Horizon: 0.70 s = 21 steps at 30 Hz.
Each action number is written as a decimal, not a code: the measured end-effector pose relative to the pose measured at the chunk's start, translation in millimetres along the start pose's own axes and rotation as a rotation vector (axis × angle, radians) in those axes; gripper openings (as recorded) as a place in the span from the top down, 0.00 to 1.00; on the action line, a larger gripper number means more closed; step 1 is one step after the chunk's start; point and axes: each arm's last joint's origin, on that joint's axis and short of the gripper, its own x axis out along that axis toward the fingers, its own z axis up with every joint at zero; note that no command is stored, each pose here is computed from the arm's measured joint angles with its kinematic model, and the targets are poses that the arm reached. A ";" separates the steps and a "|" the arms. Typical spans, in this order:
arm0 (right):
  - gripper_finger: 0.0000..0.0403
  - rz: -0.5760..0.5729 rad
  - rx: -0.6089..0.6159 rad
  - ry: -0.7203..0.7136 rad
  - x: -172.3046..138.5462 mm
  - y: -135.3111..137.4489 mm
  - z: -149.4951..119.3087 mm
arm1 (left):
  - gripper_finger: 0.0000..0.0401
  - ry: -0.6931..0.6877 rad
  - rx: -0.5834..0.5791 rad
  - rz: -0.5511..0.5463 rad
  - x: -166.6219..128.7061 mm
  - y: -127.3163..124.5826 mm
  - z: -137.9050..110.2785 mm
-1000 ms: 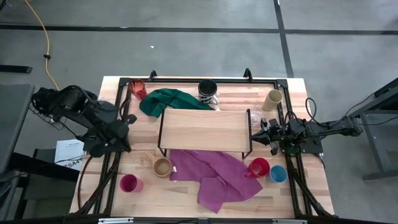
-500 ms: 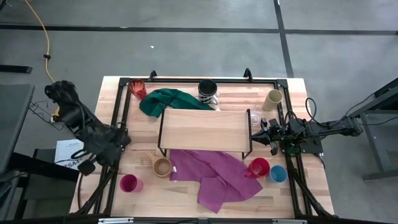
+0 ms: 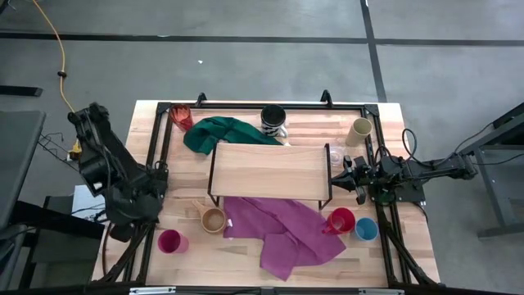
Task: Stack small to large cups/mugs on shelf
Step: Put the pink cup on the shelf
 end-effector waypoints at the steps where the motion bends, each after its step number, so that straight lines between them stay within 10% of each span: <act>1: 1.00 0.001 0.000 0.000 0.0 0.0 0.0 | 0.85 0.020 0.002 0.010 3.5 -1.8 0.7; 9: 1.00 0.000 0.000 0.000 0.0 0.0 0.0 | 0.70 0.060 0.016 0.082 24.9 -11.1 10.3; 21: 1.00 0.000 0.000 0.000 0.0 0.0 0.0 | 0.75 0.098 0.018 0.161 40.0 -14.2 15.0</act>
